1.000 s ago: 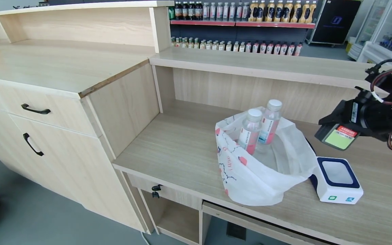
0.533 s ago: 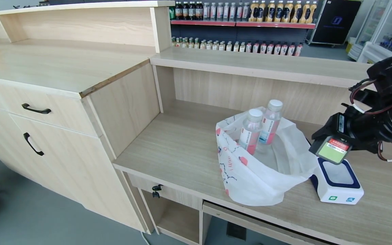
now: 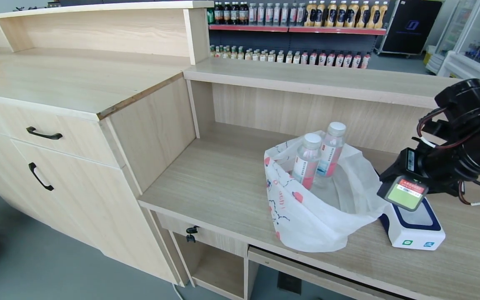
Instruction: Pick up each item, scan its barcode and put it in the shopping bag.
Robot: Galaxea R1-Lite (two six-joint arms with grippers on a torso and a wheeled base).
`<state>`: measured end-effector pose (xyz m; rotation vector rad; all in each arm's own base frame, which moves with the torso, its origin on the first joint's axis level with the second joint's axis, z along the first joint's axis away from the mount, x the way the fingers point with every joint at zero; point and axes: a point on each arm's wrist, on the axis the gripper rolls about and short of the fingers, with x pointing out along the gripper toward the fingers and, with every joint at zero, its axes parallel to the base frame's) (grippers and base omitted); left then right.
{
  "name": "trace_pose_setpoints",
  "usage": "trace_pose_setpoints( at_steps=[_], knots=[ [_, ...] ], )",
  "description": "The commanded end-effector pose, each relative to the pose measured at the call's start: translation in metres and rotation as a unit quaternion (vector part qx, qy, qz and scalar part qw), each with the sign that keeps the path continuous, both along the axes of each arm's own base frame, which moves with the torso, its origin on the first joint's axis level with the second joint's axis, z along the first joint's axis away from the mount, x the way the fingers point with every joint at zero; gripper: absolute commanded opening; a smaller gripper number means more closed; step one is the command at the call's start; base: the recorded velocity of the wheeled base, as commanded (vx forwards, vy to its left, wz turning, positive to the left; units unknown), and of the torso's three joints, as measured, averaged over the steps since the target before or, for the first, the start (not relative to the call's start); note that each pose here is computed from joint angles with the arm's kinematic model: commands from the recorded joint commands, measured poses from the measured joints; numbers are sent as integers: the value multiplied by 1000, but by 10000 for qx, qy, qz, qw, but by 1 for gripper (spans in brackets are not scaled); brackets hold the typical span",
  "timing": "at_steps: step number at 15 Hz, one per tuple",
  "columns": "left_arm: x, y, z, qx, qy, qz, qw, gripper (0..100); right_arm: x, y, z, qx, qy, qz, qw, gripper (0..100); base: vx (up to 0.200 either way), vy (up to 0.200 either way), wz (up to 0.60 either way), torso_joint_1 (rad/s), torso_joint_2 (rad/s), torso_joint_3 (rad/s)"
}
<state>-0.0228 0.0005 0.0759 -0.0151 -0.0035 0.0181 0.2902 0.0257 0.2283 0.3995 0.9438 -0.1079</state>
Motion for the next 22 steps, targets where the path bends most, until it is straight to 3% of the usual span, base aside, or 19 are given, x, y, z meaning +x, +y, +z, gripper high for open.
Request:
trace_pose_setpoints(
  at_steps=[1, 6, 22],
  knots=[
    [0, 0, 0, -1, -6, 2, 10000, 100, 0, 2, -9, -145, 152, -40, 9998, 0, 0, 0, 0, 0, 0, 0],
    [0, 0, 0, -1, -6, 2, 10000, 100, 1, 2, -20, -175, 349, -48, 9992, 0, 0, 0, 0, 0, 0, 0],
    [0, 0, 0, -1, -6, 2, 10000, 100, 9, 6, -18, -152, -11, 4, 9999, 0, 0, 0, 0, 0, 0, 0]
  ],
)
